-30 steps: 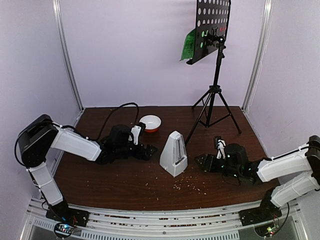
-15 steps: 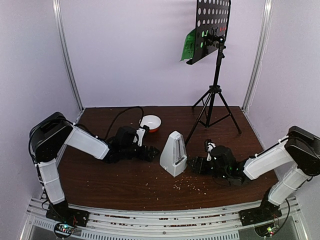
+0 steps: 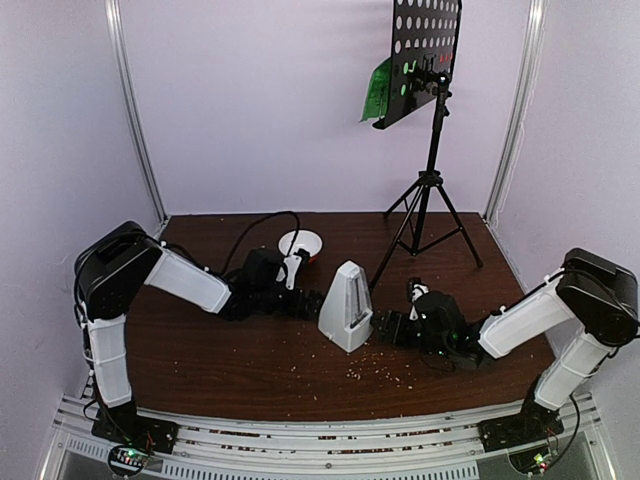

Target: Pack up the instrument practice props

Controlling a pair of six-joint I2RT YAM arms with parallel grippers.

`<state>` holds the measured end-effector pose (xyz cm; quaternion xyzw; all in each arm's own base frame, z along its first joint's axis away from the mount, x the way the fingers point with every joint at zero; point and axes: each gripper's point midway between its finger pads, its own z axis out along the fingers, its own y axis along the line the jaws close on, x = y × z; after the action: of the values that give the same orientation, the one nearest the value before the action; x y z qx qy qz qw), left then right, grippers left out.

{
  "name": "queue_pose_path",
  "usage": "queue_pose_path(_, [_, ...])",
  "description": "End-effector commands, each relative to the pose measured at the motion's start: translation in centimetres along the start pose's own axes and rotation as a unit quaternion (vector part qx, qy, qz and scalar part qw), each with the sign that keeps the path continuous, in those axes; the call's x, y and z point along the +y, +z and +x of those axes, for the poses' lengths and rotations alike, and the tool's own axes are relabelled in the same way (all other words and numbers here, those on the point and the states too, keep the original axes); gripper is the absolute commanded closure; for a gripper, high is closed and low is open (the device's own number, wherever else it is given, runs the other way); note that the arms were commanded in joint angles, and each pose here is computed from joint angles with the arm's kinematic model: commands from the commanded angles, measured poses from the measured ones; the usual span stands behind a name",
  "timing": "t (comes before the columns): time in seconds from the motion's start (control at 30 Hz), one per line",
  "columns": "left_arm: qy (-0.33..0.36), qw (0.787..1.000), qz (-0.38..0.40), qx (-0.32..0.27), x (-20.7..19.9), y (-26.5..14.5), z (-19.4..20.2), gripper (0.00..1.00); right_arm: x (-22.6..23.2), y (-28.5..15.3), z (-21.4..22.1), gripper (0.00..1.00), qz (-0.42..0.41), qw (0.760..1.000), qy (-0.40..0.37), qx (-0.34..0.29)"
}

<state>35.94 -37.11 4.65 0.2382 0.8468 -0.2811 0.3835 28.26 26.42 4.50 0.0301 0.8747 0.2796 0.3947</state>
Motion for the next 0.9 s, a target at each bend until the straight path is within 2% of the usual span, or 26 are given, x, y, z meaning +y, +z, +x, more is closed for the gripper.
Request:
queue_pose_path(0.0, [0.003,1.000,0.022,0.005,-0.5,-0.2,0.7,0.06,0.6,0.5,-0.5,0.16,-0.007,1.000,0.012,-0.016])
queue_pose_path(0.27, [-0.029,0.997,0.067,0.003,-2.7,-2.3,2.9,0.07,1.6,1.2,-0.8,0.16,-0.026,0.999,0.016,-0.020])
queue_pose_path(0.4, [-0.013,0.996,0.082,0.007,-4.8,-2.7,3.5,0.08,2.1,1.7,-0.9,0.16,-0.032,0.999,0.010,-0.021])
queue_pose_path(0.7, [0.015,0.997,0.073,0.031,-7.0,-4.3,5.9,0.08,2.3,1.8,-1.5,0.15,-0.028,0.999,-0.006,-0.031])
queue_pose_path(0.87, [0.051,0.997,0.058,0.007,-7.2,-6.9,5.5,0.07,1.8,1.4,-1.8,0.11,-0.023,0.999,-0.002,-0.042])
